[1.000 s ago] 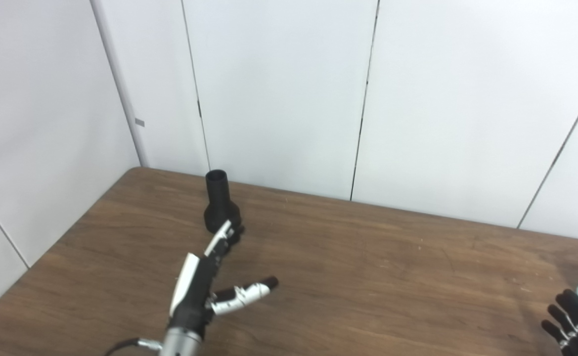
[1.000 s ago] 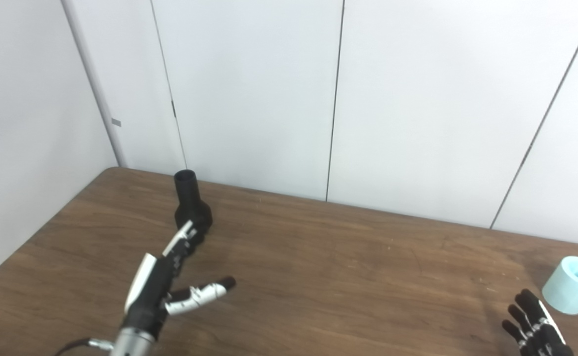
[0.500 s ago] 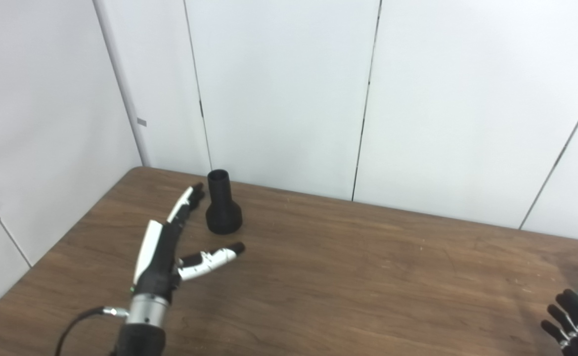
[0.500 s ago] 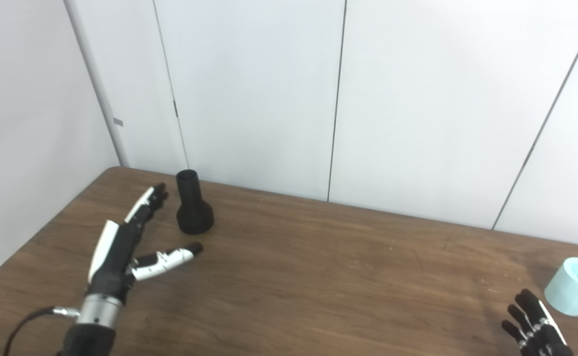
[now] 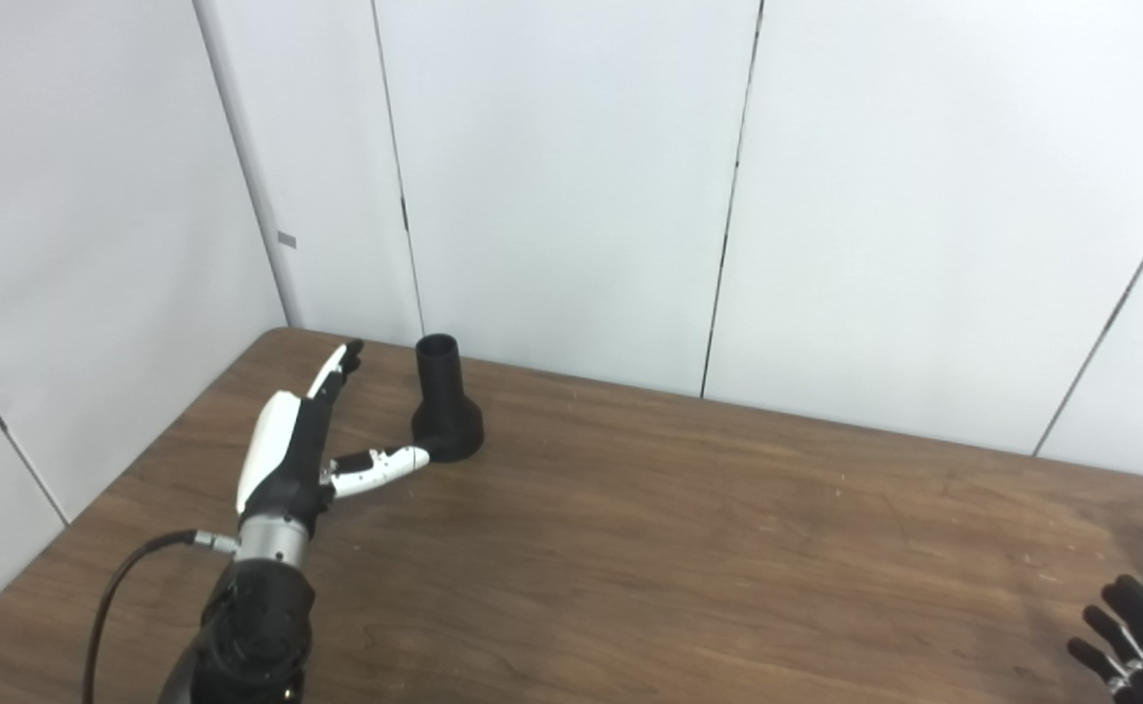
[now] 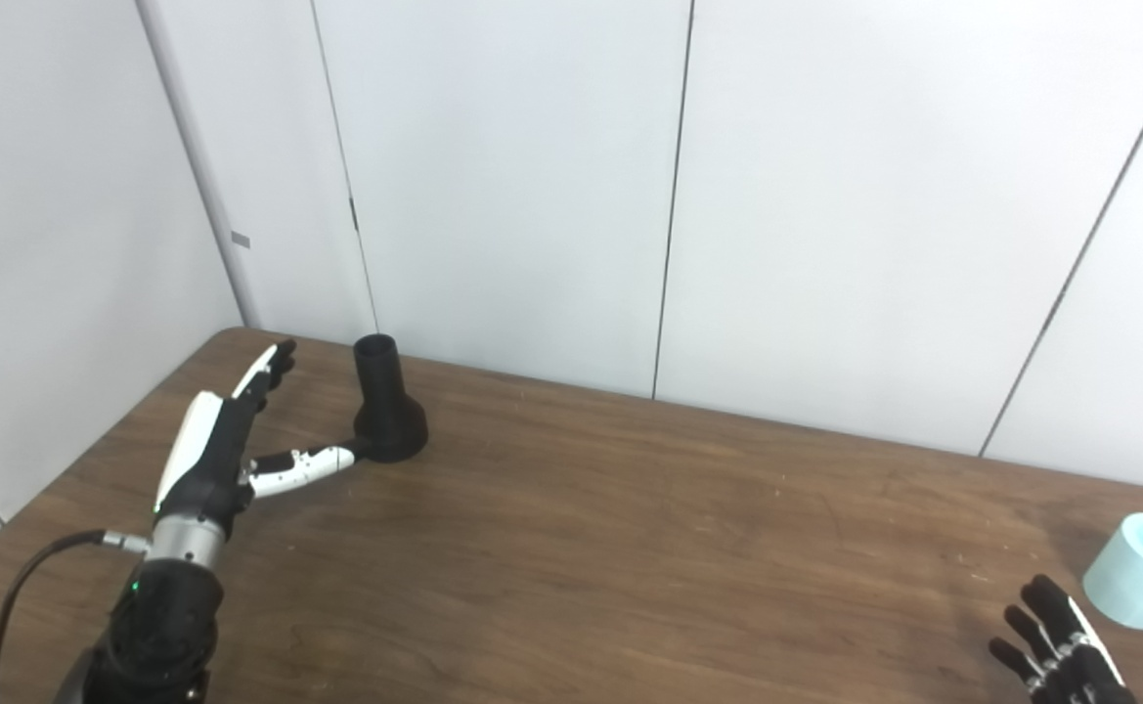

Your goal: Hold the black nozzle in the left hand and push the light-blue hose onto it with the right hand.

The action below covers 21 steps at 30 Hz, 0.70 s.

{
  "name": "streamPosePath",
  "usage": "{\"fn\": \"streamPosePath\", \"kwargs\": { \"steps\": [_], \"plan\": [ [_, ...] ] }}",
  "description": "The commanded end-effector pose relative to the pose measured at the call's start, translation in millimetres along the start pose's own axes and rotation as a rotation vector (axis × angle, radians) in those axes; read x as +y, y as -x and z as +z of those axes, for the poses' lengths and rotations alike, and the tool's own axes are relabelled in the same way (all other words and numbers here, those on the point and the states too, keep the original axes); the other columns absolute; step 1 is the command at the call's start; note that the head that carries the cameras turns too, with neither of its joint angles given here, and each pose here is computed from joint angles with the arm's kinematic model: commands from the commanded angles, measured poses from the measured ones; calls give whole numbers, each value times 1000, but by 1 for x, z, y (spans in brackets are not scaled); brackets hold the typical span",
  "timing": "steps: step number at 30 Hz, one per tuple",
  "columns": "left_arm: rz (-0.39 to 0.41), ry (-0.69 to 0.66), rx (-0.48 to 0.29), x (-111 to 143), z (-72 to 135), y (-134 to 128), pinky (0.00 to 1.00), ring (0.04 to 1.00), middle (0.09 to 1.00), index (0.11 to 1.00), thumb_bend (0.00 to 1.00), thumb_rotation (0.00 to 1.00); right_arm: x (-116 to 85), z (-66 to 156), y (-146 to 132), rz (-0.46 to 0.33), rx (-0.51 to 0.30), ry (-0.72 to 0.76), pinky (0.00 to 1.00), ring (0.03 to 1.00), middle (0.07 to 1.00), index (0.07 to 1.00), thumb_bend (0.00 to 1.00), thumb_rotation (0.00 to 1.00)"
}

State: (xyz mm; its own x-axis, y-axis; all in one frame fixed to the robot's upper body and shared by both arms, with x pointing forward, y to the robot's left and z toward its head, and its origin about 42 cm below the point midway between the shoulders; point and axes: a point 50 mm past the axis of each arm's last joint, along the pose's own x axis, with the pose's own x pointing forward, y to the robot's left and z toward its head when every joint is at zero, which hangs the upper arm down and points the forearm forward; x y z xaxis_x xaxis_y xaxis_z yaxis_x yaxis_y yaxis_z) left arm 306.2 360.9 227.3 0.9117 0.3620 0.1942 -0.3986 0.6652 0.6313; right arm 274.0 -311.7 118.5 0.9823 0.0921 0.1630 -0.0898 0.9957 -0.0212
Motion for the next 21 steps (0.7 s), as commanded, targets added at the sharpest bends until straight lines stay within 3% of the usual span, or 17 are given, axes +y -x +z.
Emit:
{"fn": "streamPosePath", "kwargs": {
  "steps": [1,6,9,21],
  "plan": [
    [44,-65,-46,12,11,-20,913,942,931,904,852,305,11,-31,17,-9,98,-67,858,940,957,941,518,978],
    [33,-115,-42,10,13,-40,911,949,934,907,914,308,10,-31,17,-10,99,-67,849,938,954,941,524,975],
    [22,-128,-39,9,14,-49,965,964,940,908,940,307,10,-31,18,-9,99,-66,847,936,950,941,524,975],
    [-49,-206,24,-16,13,-85,1000,968,942,900,967,319,9,-27,21,-10,105,-55,814,922,932,932,532,967]
  ]
}}
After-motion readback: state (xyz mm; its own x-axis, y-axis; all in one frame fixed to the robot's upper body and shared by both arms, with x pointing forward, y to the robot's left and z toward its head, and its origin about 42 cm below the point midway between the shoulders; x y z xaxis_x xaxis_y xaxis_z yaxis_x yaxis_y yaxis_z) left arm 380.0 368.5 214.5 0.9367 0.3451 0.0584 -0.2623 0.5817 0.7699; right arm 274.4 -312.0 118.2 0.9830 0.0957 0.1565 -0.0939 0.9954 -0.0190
